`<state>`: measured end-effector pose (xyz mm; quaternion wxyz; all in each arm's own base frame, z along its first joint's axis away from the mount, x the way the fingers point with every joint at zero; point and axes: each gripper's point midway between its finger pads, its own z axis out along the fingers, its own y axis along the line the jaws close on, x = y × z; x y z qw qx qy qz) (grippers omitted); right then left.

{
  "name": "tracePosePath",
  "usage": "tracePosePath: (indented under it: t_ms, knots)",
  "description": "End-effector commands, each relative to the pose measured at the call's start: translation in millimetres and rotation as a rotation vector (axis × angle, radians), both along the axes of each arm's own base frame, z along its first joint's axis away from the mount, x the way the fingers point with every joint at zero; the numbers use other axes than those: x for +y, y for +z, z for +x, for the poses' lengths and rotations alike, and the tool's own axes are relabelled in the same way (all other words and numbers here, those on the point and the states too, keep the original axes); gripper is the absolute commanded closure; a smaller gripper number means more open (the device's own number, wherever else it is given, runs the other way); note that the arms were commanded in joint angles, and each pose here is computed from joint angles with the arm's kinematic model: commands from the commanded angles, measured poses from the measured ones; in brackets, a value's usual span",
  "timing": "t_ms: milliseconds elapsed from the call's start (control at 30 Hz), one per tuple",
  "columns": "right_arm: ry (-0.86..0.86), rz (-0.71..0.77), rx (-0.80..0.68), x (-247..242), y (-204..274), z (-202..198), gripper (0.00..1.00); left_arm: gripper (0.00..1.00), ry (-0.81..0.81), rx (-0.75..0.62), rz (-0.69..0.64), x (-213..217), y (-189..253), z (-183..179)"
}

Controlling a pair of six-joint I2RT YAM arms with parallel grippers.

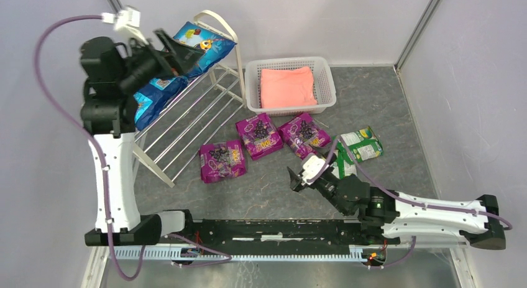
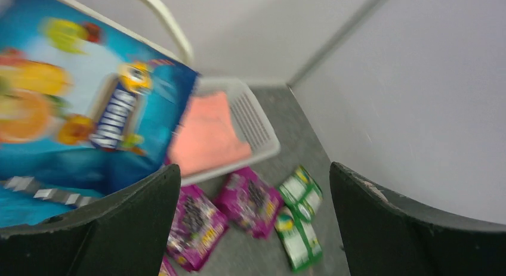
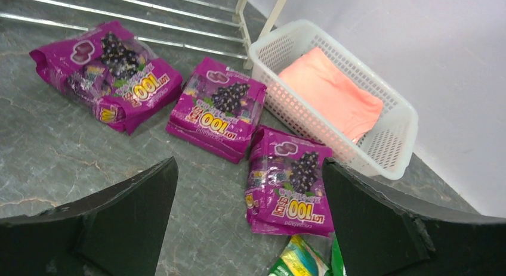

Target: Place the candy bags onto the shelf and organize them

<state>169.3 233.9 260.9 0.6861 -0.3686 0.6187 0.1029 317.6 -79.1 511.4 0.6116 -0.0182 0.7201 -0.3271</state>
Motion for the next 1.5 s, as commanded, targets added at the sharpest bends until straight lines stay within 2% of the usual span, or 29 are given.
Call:
tracePosePath:
  t_ms: [0, 200, 300, 500, 667, 767, 833, 933, 1167, 1467]
  knots:
    - [-0.025, 0.079, 0.037, 17.5, 9.4, 5.5, 0.02, 0.00, -0.301, -0.068, 0.079, -73.7, -7.5, -32.5]
    - [-0.043, 0.157, 0.209, 35.6, -26.4, 25.3, 0.02, 0.00, -0.510, -0.003, 0.174, -126.5, -79.3, -68.1]
    - [-0.129, 0.216, 0.348, 24.4, -52.6, 44.3, 0.02, 0.00, -0.499, -0.017, 0.208, -122.1, -95.5, -84.7]
    - [-0.320, 0.336, 0.602, -22.3, -104.9, 80.0, 0.02, 0.00, -0.541, -0.044, 0.189, -117.2, -120.0, -118.2]
    - [-0.411, 0.501, 0.788, -54.6, -130.5, 106.9, 0.02, 0.00, -0.539, -0.033, 0.193, -112.9, -138.1, -133.5]
    - [-0.547, 0.614, 0.893, -77.2, -154.0, 118.1, 0.02, 0.00, -0.563, -0.013, 0.203, -115.2, -148.9, -143.0]
    - [-0.548, 0.705, 0.940, -80.5, -162.5, 124.4, 0.02, 0.00, -0.577, -0.006, 0.211, -116.6, -153.5, -149.6]
    - [-0.553, 0.828, 0.970, -83.0, -172.1, 133.1, 0.02, 0.00, -0.588, -0.010, 0.233, -118.5, -160.6, -157.0]
    - [-0.597, 0.897, 0.993, -80.6, -185.3, 152.4, 0.03, 0.00, -0.588, -0.001, 0.281, -120.8, -180.0, -165.8]
    - [-0.605, 1.016, 1.051, -72.0, -205.4, 158.8, 0.09, 0.00, -0.568, 0.004, 0.298, -119.9, -177.2, -164.1]
